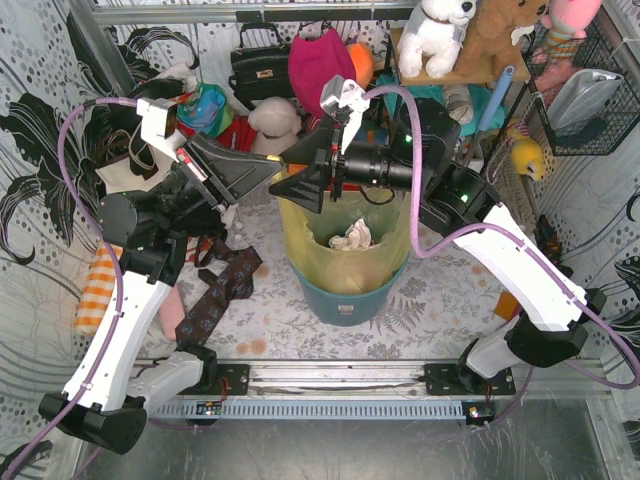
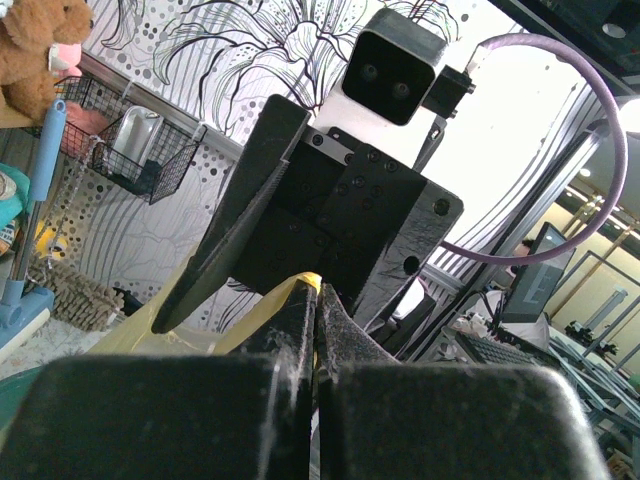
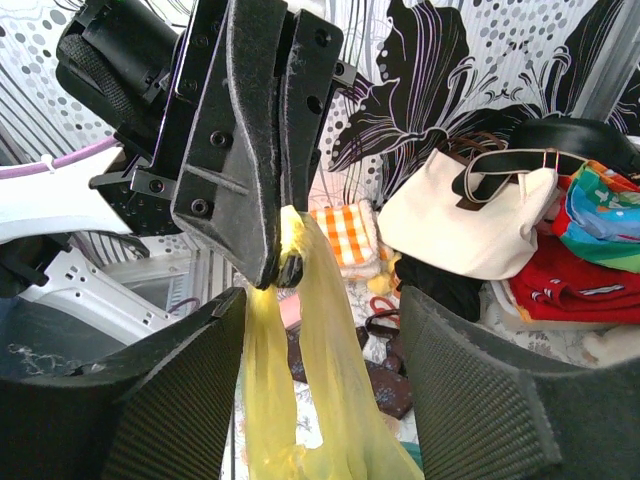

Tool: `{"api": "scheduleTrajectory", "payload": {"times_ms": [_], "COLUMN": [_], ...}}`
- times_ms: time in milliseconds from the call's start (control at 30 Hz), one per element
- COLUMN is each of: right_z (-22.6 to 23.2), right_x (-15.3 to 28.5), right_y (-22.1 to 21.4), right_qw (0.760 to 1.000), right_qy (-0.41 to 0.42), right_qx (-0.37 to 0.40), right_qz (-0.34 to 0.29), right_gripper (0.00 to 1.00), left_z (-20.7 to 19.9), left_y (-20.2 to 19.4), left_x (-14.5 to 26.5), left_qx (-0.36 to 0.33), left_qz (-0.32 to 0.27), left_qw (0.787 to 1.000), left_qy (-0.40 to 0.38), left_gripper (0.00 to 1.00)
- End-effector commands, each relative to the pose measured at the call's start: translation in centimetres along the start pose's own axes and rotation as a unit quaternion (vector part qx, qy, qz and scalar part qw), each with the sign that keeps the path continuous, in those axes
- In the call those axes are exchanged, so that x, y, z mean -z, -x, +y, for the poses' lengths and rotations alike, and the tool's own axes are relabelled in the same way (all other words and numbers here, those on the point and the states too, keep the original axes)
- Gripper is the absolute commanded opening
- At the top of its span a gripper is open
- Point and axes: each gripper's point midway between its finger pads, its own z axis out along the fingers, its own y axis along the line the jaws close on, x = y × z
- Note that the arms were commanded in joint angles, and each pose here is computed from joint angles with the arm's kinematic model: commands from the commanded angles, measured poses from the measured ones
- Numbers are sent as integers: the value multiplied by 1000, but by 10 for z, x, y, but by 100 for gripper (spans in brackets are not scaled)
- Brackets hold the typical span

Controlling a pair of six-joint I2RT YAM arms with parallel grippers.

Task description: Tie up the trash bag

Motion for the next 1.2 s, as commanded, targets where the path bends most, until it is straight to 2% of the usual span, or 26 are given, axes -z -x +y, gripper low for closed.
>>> {"api": "scheduleTrajectory", "payload": {"times_ms": [0, 67, 233, 267, 333, 433, 467, 633, 833, 1167], "right_z": [8, 8, 6, 6, 5, 8, 7, 10, 15, 23], "right_x": [-4, -5, -6, -6, -3, 2, 3, 10, 16, 18], "right_y": [20, 18, 16, 16, 16, 17, 16, 18, 24, 35], "right_qw": [998, 998, 998, 999, 999, 999, 999, 999, 998, 998], "right_qy": [26, 28, 24, 22, 16, 13, 11, 6, 9, 26], "right_qx": [35, 35, 31, 30, 26, 24, 21, 16, 15, 11], "right_qz": [-34, -34, -38, -39, -40, -44, -43, -46, -54, -64], "right_gripper": [59, 51, 16, 9, 0, 0, 0, 0, 0, 0], "left_z": [-16, -16, -19, -19, -23, -28, -26, -29, -19, -4], "left_y": [5, 5, 5, 6, 7, 13, 14, 22, 9, -20], "left_x": [0, 0, 1, 2, 2, 2, 3, 16, 30, 26], "left_qx": [-6, -4, -10, -16, -35, -85, -98, -205, -263, -241], "left_qz": [-1, -1, -4, -6, -3, -3, -2, -15, -14, -11], "left_qw": [1000, 1000, 1000, 1000, 999, 996, 995, 977, 963, 970], "left_qy": [-16, -16, -17, -17, -14, 1, 16, 59, 63, -42], "left_gripper": [1, 1, 5, 8, 28, 60, 67, 85, 93, 96]}}
